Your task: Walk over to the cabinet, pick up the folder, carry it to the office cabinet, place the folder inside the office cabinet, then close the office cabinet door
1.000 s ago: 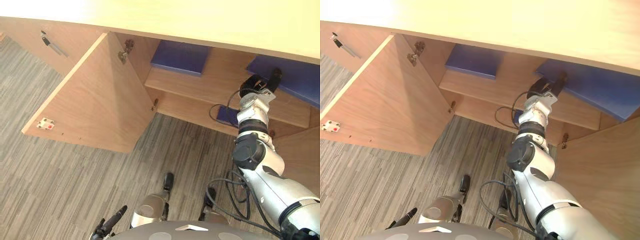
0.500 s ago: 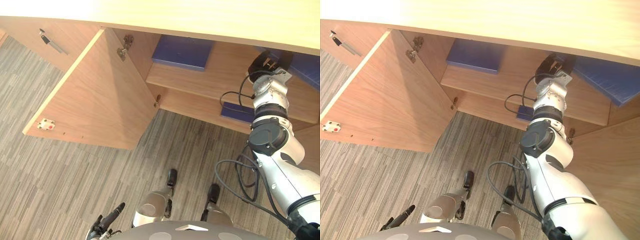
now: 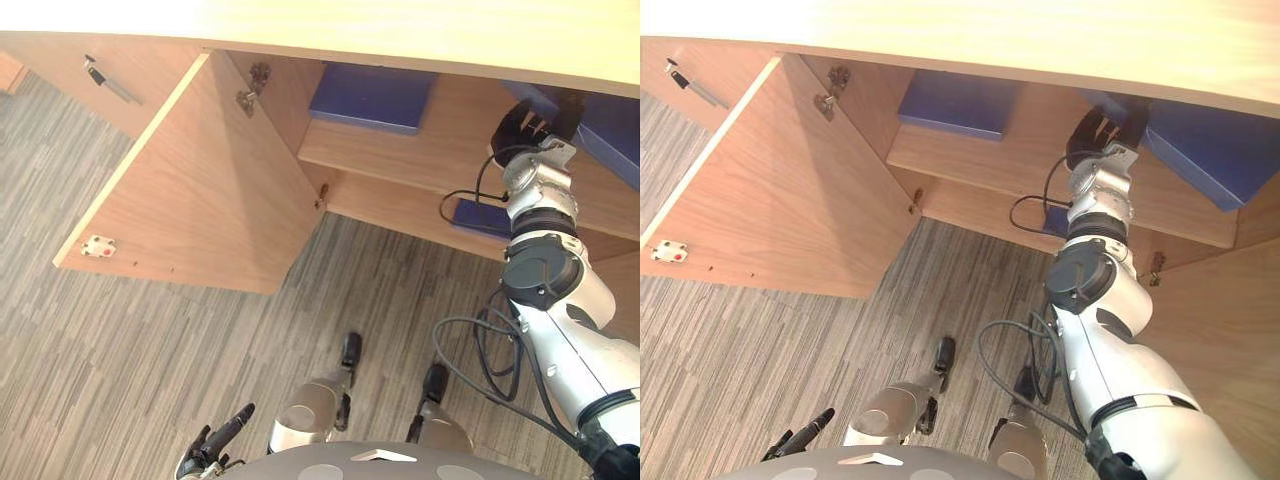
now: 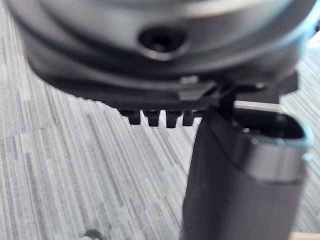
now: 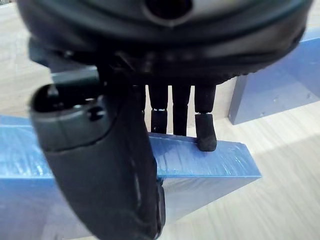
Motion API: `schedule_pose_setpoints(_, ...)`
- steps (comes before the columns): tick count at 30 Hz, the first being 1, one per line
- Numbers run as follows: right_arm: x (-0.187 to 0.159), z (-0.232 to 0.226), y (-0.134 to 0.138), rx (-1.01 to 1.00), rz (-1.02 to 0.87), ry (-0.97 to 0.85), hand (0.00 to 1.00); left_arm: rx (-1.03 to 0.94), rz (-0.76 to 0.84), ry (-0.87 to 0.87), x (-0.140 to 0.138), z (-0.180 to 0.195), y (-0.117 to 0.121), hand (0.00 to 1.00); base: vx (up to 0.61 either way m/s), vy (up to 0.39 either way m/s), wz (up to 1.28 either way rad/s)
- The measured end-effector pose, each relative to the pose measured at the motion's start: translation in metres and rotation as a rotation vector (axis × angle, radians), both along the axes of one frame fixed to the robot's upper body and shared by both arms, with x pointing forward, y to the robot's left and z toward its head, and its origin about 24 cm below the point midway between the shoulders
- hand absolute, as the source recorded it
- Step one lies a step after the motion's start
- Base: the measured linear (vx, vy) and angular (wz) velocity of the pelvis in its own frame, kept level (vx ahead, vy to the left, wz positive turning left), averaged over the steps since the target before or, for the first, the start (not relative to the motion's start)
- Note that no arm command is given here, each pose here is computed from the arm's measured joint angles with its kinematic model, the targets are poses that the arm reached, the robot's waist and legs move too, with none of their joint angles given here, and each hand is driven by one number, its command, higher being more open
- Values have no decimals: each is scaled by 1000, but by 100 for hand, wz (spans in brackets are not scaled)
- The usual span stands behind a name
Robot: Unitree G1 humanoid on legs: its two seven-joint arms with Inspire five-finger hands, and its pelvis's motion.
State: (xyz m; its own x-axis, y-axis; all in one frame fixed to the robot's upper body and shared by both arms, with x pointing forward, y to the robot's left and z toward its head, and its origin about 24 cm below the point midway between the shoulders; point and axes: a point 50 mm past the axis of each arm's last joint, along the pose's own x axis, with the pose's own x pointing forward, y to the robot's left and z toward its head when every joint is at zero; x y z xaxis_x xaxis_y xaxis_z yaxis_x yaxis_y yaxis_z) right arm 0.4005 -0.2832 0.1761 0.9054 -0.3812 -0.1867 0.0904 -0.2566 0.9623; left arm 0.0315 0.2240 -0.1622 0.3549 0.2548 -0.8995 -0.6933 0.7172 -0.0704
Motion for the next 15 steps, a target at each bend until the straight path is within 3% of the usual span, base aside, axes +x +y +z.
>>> schedule_pose_setpoints(11, 0, -7, -1, 6, 13, 22, 0, -8, -48, 5, 3, -1, -6, 100, -4, 3, 4)
schedule_pose_setpoints(12, -1, -7, -2, 6, 11, 22, 100, -9, -51, 6, 3, -1, -6, 100, -15, 7, 6)
schedule_pose_setpoints(15, -5, -13, -10, 15, -7, 47, 100, -7, -52, 9, 3, -1, -7, 100, -6, 3, 4)
